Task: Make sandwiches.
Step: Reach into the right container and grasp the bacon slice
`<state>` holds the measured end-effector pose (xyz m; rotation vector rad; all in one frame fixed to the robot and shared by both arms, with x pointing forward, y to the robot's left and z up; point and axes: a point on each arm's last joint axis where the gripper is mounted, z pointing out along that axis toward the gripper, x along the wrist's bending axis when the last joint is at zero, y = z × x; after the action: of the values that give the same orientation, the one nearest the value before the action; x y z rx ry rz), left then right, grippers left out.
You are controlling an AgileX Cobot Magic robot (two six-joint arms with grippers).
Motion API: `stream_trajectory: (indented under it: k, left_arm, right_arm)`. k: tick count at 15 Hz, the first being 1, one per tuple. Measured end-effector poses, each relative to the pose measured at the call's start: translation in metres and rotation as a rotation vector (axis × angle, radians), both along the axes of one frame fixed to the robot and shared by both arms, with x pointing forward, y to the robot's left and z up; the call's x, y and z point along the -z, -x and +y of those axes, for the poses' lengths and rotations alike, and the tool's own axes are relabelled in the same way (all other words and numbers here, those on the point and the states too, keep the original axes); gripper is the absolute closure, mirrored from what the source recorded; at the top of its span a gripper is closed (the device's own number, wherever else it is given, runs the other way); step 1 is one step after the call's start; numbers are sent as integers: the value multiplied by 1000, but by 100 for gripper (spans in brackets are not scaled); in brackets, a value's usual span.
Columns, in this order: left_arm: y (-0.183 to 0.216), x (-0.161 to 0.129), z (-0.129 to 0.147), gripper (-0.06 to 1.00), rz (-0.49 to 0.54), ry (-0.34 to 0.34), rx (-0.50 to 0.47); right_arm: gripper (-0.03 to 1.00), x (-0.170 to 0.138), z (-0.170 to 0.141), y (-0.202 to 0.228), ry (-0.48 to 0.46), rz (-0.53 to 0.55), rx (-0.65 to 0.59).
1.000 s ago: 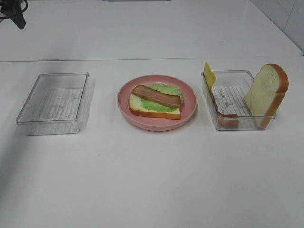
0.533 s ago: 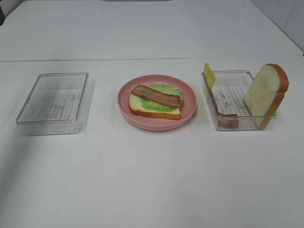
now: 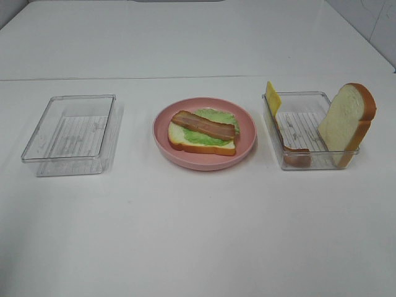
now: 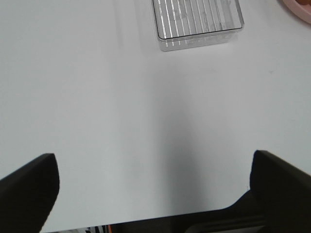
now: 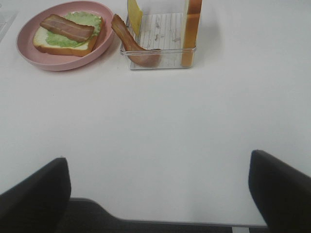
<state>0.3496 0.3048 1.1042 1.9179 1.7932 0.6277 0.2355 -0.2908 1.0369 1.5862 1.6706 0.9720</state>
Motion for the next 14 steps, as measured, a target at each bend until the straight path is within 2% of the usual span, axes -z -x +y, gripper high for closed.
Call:
stream_trajectory:
  k: [2, 4, 6, 11, 14]
  left_arm:
    - [40, 8, -3, -4, -98, -8, 1]
    - [93, 22, -7, -4, -247, -21, 4]
    - [120, 35, -9, -4, -327, -28, 6]
    - [131, 47, -9, -4, -366, -33, -7]
    - [128, 45, -12, -4, -414, 14, -2]
  right_arm:
    - [0, 0, 0, 0, 0, 0, 0]
    - [0, 0, 0, 0, 0, 0, 0]
    - [0, 0, 0, 0, 0, 0, 0]
    - [0, 0, 0, 0, 0, 0, 0]
    - [0, 0, 0, 0, 0, 0, 0]
